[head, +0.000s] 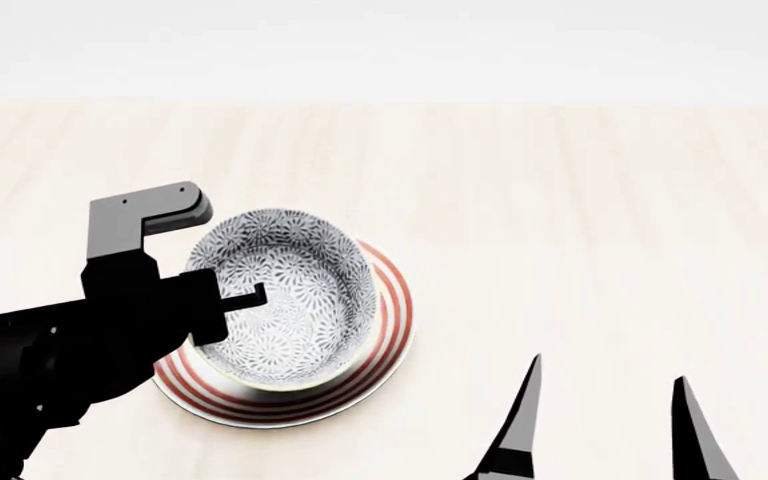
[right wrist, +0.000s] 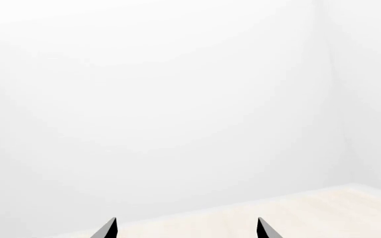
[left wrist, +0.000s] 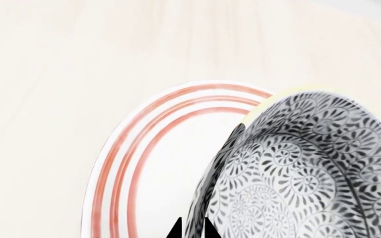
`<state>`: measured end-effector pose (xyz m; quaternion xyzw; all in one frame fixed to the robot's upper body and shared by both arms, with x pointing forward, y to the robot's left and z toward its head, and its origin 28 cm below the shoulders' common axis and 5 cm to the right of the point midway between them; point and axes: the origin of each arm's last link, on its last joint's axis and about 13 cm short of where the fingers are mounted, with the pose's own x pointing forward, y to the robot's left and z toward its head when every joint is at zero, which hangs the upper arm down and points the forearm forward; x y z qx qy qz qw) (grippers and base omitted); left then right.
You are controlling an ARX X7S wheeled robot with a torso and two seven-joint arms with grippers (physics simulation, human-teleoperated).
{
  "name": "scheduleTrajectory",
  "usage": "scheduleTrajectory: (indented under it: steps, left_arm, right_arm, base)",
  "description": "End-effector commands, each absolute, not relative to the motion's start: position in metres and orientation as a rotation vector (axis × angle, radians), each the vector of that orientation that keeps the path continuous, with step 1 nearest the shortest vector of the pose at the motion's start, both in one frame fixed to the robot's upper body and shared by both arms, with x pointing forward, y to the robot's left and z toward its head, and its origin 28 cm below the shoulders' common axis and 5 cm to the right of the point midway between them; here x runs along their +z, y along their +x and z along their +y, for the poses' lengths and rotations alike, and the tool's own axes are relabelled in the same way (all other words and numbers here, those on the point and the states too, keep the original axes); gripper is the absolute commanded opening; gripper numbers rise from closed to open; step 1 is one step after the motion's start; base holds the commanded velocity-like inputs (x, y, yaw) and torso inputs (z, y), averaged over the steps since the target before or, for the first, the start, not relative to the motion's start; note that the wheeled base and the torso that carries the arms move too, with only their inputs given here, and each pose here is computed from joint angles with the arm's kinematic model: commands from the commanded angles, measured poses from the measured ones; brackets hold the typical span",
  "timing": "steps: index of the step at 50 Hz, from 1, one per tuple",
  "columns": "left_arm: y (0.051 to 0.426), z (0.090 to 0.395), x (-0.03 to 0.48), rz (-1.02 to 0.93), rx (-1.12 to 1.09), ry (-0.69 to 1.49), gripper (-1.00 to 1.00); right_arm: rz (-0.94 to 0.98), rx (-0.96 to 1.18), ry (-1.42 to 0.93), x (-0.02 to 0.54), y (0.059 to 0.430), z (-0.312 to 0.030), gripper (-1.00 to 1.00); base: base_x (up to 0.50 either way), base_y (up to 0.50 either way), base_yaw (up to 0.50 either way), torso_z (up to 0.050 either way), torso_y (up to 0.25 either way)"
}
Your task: Put the bowl on the plate.
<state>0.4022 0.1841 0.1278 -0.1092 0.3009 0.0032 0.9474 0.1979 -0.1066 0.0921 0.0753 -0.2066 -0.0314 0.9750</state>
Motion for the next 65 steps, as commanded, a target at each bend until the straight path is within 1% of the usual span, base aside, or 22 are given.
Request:
scheduleTrajectory:
  steps: [1,18,19,29,40,51,56,60,63,64,65]
  left_arm:
    - [0.403,0.176,0.132,0.607,-0.027,-0.261,-1.0]
    - [0.404,0.178,0.137,0.622,-0.032,-0.261,-1.0]
    - [0.404,0.178,0.137,0.62,-0.029,-0.258,1.0]
    - [0.414,0.177,0.156,0.481,-0.063,-0.145,1.0]
    - [0.421,0.174,0.175,0.366,-0.112,-0.105,1.0]
    - [0.431,0.179,0.194,0.145,-0.099,0.079,1.0]
    - [0.433,0.198,0.193,0.103,-0.051,0.093,1.0]
    - [0.431,0.221,0.183,0.078,-0.003,0.163,1.0]
    - [0.428,0.235,0.178,0.086,0.025,0.138,1.0]
    - [0.424,0.245,0.174,0.088,0.056,0.133,1.0]
    - [0.42,0.247,0.172,0.081,0.066,0.14,1.0]
  right_arm:
    - [-0.427,-0.058,0.14,0.091,0.198,-0.107,1.0]
    - [-0.416,-0.05,0.139,0.089,0.197,-0.105,1.0]
    - [-0.416,-0.05,0.14,0.089,0.197,-0.106,1.0]
    - [-0.412,-0.046,0.14,0.088,0.196,-0.105,1.0]
    - [-0.406,-0.042,0.141,0.087,0.196,-0.105,1.0]
    - [-0.4,-0.039,0.142,0.086,0.196,-0.104,1.0]
    - [-0.399,-0.039,0.143,0.086,0.196,-0.104,1.0]
    - [-0.4,-0.041,0.143,0.087,0.197,-0.103,1.0]
    - [-0.398,-0.039,0.141,0.086,0.197,-0.103,1.0]
    - [-0.394,-0.038,0.141,0.086,0.197,-0.102,1.0]
    - [-0.394,-0.037,0.14,0.086,0.197,-0.102,1.0]
  base:
    - [0.0,0.0,0.0,0.0,0.0]
    - [0.0,0.0,0.0,0.0,0.001]
    - [0.0,0.0,0.0,0.0,0.0]
    - [0.0,0.0,0.0,0.0,0.0]
    - [0.0,0.0,0.0,0.0,0.0]
    - [0.0,0.0,0.0,0.0,0.0]
    - [0.0,0.0,0.0,0.0,0.0]
    - [0.0,0.0,0.0,0.0,0.0]
    - [0.0,0.0,0.0,0.0,0.0]
    - [0.0,0.0,0.0,0.0,0.0]
    - [0.0,0.0,0.0,0.0,0.0]
